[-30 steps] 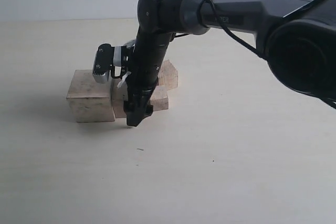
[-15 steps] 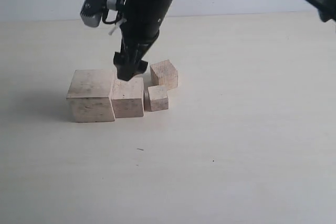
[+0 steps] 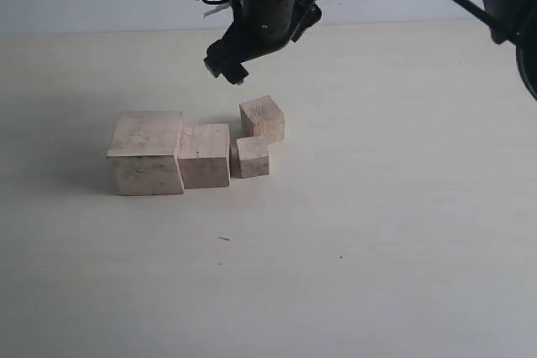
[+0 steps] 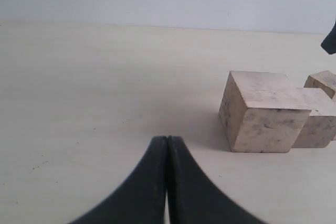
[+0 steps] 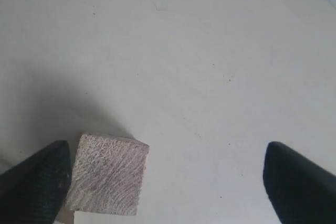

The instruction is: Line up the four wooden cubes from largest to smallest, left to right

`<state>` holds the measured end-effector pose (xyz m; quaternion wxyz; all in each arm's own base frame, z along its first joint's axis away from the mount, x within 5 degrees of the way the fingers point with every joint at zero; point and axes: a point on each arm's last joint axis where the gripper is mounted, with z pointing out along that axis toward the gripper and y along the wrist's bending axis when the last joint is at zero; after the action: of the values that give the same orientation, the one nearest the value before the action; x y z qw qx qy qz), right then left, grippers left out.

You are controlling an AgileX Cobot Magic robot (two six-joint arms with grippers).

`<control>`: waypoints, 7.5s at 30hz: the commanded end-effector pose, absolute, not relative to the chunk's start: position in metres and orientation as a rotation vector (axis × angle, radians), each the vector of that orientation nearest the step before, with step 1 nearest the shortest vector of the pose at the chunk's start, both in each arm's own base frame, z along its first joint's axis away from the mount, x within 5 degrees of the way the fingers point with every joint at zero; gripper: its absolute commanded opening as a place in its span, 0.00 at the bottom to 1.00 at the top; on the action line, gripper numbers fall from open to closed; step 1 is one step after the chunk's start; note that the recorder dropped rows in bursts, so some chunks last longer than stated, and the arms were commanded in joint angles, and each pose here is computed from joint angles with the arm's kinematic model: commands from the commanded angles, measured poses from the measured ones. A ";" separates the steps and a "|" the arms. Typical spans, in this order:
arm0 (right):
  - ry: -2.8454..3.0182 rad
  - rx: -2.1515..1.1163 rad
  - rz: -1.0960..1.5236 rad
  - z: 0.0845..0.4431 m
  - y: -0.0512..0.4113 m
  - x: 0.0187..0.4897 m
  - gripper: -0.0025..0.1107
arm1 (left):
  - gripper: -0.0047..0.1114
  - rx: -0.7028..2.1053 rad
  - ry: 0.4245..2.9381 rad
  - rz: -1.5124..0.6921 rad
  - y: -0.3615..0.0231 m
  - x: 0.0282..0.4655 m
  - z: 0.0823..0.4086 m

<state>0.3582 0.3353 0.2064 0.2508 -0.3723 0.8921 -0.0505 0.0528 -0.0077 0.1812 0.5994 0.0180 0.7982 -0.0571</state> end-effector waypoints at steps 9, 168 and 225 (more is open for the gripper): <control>2.527 -0.983 -0.087 0.172 0.338 0.363 0.83 | 0.04 0.050 1.837 -0.135 -0.008 0.053 0.181; 1.672 -2.434 0.170 0.153 0.304 0.331 0.02 | 0.04 0.050 1.837 -0.135 -0.008 0.053 0.181; 1.873 -2.122 0.324 0.164 0.316 0.331 0.67 | 0.04 0.050 1.837 -0.135 -0.008 0.053 0.181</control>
<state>0.3314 0.3183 0.1438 0.1261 -0.7489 0.6399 0.1175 0.0528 -0.0077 0.1812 0.5994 0.0182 0.7982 -0.0570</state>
